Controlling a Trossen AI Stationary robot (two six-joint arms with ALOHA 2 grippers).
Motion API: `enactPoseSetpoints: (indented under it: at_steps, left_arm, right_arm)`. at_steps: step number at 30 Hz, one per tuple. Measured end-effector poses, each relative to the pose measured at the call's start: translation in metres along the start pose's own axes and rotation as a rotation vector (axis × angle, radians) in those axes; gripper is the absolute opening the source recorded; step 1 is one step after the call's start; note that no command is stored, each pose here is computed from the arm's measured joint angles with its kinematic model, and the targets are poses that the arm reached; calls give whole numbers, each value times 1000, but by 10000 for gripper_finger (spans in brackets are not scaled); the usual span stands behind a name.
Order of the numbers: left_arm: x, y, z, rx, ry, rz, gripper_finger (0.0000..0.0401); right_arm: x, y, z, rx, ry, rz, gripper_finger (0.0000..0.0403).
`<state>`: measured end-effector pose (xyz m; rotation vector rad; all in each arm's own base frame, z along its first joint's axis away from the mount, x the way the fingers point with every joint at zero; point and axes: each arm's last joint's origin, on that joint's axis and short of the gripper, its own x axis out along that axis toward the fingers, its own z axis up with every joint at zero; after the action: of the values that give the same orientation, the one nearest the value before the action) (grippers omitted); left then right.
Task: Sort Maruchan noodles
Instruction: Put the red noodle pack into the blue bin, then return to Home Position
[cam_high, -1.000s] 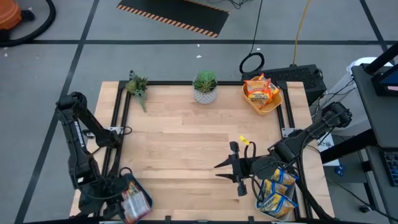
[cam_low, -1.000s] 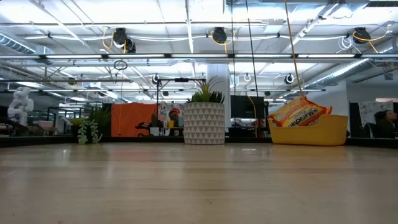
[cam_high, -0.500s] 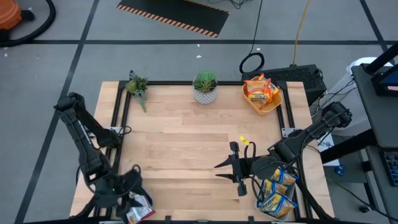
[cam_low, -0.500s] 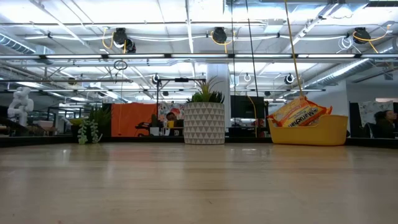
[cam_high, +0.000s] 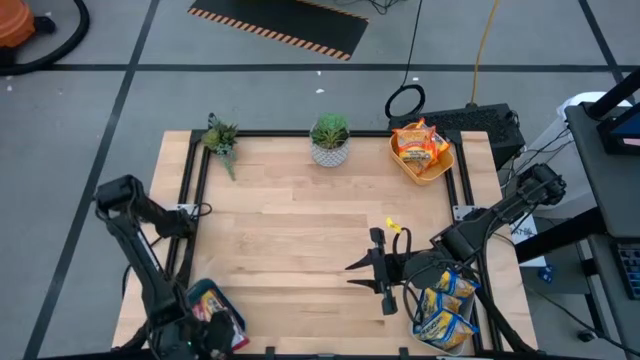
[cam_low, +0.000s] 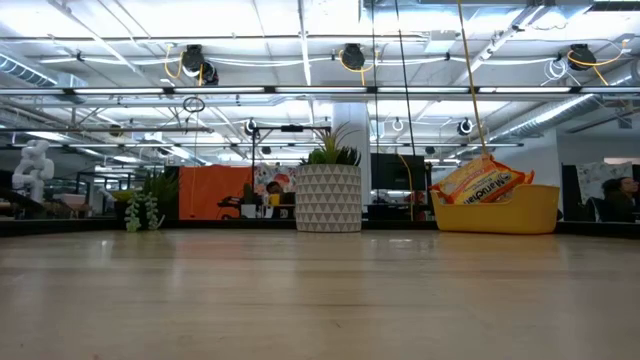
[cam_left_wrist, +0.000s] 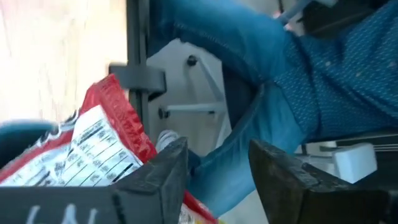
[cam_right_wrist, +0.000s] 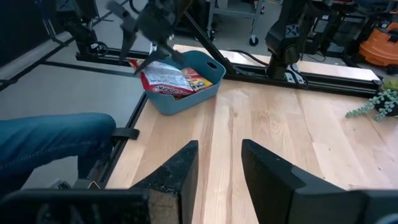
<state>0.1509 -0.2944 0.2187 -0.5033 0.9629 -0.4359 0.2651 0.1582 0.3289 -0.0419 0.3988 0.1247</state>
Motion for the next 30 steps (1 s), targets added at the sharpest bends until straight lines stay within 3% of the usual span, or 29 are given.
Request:
enactPoseSetpoints:
  at_steps: [6, 13, 19, 23, 30]
  left_arm:
    - [3, 2, -13, -23, 59, 46, 147]
    - [-7, 9, -29, -60, 102, 181, 136]
    - [-8, 3, -24, -63, 30, 133, 136]
    - [-19, -9, -2, 62, -98, 52, 136]
    - [-52, -5, 31, 342, -245, 95, 136]
  right_arm:
    - [0, 0, 0, 1, -1, 0, 116]
    - [0, 0, 0, 0, -1, 0, 116]
    - [0, 0, 0, -2, -1, 0, 116]
    - [0, 0, 0, -25, -1, 0, 116]
    - [0, 0, 0, -62, -1, 0, 116]
